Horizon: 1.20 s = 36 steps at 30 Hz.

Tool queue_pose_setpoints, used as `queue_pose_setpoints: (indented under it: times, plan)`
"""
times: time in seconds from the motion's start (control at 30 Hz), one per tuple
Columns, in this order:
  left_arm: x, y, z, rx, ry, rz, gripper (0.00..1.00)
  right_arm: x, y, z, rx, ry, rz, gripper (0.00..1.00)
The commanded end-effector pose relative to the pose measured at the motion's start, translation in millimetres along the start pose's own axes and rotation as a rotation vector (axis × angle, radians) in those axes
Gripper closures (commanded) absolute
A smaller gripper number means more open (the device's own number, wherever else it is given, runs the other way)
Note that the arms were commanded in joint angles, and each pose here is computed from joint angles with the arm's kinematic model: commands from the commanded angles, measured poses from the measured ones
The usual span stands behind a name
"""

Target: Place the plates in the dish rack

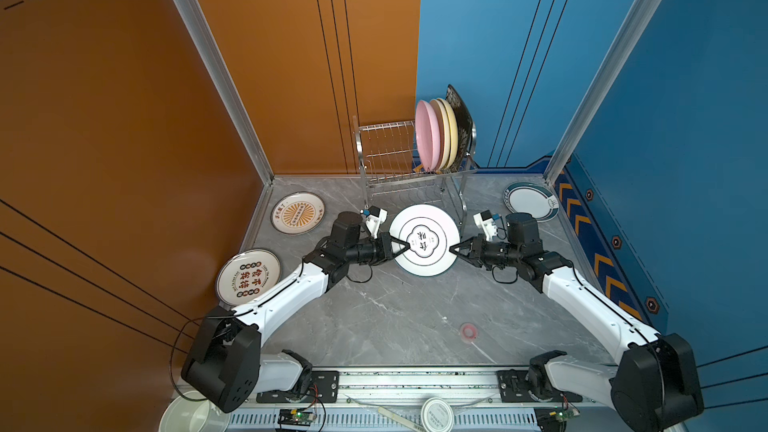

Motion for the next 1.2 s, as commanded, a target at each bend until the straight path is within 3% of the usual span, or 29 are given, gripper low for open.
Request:
queue_pose_setpoints:
  times: [0.0,0.23,0.53,0.8,1.0,1.1,1.17]
  plan:
    - [-6,1,-8,0.037,-0.054,-0.042,1.0,26,4,12,-0.009,0.095,0.1,0.76]
    - [-13,4,-12,0.078,-0.044,-0.082,1.0,36,-3,21,0.016,0.171,0.184,0.62]
    - [-15,5,-16,0.096,-0.031,-0.094,1.0,48,-9,37,-0.005,0.207,0.263,0.61]
    - [-14,5,-18,0.104,-0.024,-0.096,1.0,52,-15,35,0.014,0.215,0.302,0.71]
    - [-12,6,-14,0.097,-0.019,-0.092,1.0,53,-16,36,0.017,0.213,0.311,0.91]
    - [-8,9,-12,0.082,-0.014,-0.074,0.81,52,-14,36,0.01,0.206,0.293,1.0]
    - [-5,14,-10,0.073,-0.019,-0.045,0.62,51,-10,36,0.0,0.205,0.256,1.0]
Point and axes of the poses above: each gripper's point midway between its finger pads, its own y axis back along the fingers, its own x axis along the line the jaws close on, z = x × y, the point moved 7 cm from there along y, back along the fingers, and after that the axes turned 4 degrees about y, right-handed, at the moved point
